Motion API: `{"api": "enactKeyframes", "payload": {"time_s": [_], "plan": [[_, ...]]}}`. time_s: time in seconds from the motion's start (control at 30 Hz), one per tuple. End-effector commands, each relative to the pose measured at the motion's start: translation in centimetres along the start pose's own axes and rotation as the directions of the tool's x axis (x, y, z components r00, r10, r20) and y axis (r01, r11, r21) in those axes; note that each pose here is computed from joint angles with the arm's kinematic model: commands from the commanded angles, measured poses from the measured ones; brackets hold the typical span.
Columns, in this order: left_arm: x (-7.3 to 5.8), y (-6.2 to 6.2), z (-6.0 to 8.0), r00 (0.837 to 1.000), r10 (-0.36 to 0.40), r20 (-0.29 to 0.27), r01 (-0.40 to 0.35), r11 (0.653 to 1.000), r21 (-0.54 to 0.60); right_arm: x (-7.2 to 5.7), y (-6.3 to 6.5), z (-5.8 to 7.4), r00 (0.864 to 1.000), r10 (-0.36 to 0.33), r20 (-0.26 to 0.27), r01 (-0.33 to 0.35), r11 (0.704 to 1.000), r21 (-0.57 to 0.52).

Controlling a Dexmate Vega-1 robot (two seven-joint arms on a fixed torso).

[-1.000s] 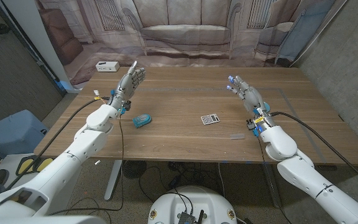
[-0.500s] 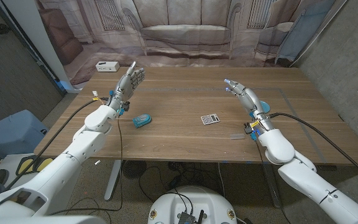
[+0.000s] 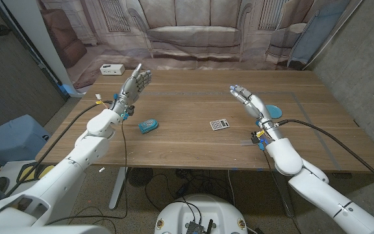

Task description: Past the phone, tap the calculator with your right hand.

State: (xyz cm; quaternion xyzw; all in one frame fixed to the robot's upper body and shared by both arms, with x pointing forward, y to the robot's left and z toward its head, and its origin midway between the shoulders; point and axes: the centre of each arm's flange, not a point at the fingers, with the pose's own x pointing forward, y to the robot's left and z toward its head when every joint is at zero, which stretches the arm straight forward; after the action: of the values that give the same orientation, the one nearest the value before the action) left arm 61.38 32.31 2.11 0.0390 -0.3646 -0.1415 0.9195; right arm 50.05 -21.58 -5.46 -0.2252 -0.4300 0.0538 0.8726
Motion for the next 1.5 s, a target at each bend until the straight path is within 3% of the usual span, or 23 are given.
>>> {"api": "enactKeyframes", "payload": {"time_s": [0.03,0.43,0.63,0.93,1.5], "plan": [[-0.1,0.1,-0.2,0.999,-0.034,0.004,0.034,0.999,-0.001,0.0,1.0,0.8,1.0,0.012,-0.015,-0.015,0.975,-0.222],[0.0,0.4,-0.6,0.999,-0.046,0.007,0.046,0.999,-0.008,0.4,1.6,1.2,0.999,0.026,-0.031,-0.035,0.941,-0.337],[0.1,0.2,-0.8,0.999,-0.043,0.018,0.043,0.999,-0.017,0.6,1.5,1.6,0.998,0.04,-0.051,-0.058,0.895,-0.442],[0.1,-0.1,-0.8,0.999,-0.042,0.024,0.043,0.999,-0.019,0.7,1.3,1.8,0.995,0.065,-0.073,-0.093,0.864,-0.495],[-0.7,-0.4,-1.1,0.999,-0.042,0.017,0.042,0.999,-0.018,1.5,1.9,2.1,0.976,0.128,-0.176,-0.206,0.803,-0.559]]}}
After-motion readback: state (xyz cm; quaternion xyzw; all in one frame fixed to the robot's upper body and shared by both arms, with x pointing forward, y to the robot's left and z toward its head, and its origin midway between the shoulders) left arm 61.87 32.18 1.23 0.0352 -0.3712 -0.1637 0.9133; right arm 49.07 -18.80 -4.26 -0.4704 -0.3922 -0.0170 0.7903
